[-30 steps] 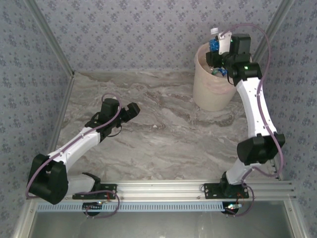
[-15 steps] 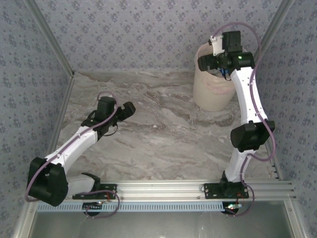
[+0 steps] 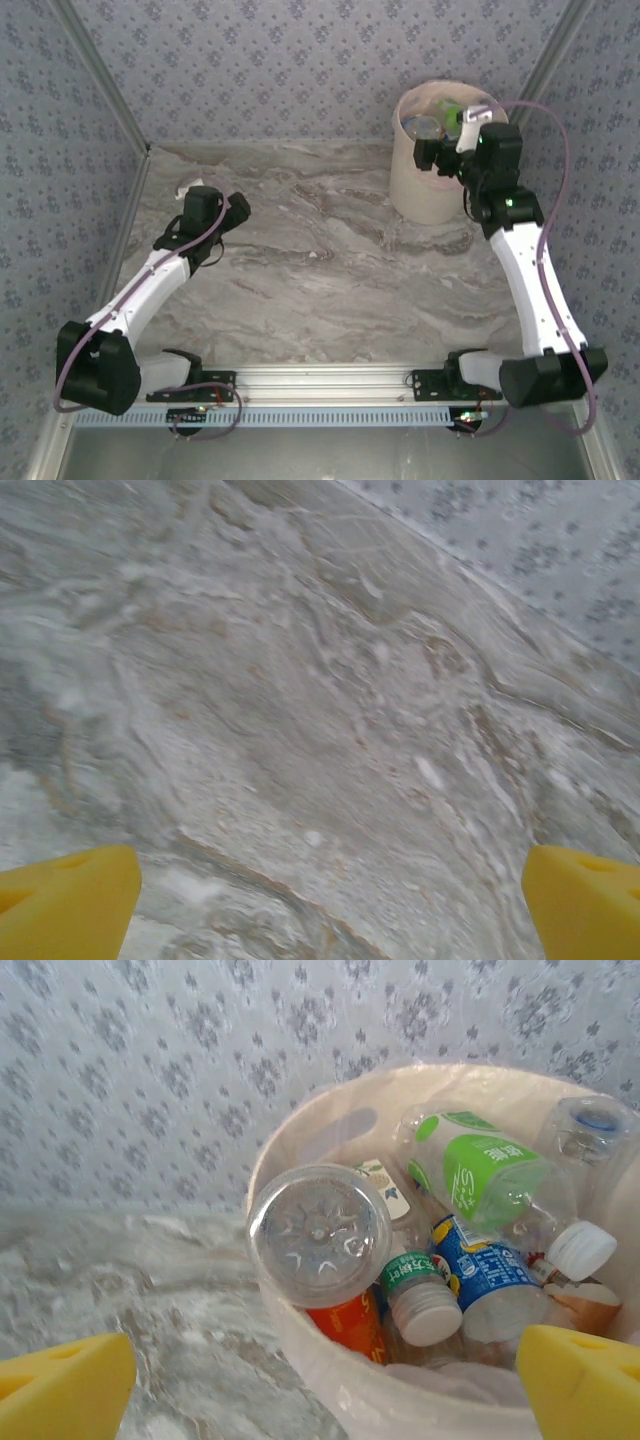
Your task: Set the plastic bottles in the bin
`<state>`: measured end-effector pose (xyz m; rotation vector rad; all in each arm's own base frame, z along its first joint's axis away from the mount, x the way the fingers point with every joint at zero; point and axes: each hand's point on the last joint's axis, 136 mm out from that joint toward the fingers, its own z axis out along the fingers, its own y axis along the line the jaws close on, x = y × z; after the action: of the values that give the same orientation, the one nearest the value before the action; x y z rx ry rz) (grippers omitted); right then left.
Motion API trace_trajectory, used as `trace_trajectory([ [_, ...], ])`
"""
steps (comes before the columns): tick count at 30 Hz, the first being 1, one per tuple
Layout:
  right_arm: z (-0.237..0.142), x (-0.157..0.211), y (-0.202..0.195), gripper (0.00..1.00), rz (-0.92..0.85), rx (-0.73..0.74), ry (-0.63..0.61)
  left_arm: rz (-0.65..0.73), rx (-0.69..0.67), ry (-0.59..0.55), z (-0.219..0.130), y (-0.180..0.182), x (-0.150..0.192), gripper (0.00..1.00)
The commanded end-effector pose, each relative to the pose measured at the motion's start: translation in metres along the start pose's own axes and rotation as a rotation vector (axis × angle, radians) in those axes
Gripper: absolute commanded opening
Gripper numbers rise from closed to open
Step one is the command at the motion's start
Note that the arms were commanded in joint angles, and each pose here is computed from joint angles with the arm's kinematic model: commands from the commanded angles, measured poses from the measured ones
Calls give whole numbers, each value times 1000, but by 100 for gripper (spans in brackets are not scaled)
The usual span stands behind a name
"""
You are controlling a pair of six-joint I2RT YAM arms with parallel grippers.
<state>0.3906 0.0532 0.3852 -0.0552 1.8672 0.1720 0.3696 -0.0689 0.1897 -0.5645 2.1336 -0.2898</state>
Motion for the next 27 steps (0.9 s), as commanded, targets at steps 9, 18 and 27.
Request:
trace_trajectory([
  [9,-46,68,-55,100,108,271,-119,105,-218,-234,-12,60,-31,98],
  [18,-42,175,-121,100,198,563,-119,346,-355,-303,11,94,-28,98],
  [27,-2,264,-133,100,206,500,90,481,-253,-169,68,96,5,98],
])
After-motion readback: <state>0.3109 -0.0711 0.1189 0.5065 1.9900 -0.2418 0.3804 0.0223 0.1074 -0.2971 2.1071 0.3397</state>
